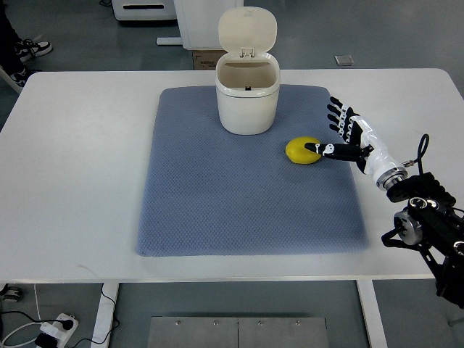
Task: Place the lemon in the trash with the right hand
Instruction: 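Reach the right hand toward the yellow lemon on the mat, then close the right hand's fingers around the yellow lemon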
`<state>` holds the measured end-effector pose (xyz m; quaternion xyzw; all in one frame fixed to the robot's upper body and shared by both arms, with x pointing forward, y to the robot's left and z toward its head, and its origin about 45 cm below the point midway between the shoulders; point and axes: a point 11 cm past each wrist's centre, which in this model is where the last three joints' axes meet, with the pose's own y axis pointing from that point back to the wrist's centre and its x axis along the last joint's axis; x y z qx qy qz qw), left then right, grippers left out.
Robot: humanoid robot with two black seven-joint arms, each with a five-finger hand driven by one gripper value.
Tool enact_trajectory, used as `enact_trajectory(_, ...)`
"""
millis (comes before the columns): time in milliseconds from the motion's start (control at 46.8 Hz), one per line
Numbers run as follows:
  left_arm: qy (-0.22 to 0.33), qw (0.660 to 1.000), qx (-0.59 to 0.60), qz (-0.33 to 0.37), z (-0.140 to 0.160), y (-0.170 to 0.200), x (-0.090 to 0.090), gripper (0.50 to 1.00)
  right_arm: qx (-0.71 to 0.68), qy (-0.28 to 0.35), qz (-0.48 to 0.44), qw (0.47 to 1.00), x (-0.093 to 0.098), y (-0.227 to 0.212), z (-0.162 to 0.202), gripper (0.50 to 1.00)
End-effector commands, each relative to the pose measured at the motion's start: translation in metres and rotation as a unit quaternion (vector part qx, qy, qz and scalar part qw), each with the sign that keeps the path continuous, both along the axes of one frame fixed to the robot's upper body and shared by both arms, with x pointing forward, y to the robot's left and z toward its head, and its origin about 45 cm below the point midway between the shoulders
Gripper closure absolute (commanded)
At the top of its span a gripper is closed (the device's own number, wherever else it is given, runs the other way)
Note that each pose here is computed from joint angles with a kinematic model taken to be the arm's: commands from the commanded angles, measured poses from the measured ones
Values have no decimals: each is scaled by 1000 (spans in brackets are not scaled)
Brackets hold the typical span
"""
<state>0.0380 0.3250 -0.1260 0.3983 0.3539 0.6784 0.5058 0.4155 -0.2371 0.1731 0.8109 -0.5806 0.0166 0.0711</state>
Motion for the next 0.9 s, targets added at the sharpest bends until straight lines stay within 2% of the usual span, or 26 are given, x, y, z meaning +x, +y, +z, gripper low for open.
enact_trajectory(0,0,1000,0,0,0,0,0,500,-14,-5,5,1000,4,2,0,509)
enact_trajectory(684,0,1000,0,0,0,0,0,500,-64,-12,24,998,-4,13,-22,511)
enact_trajectory(877,0,1000,0,-1,0,0,0,500,-63,-17,23,998,-5,11,-25,555)
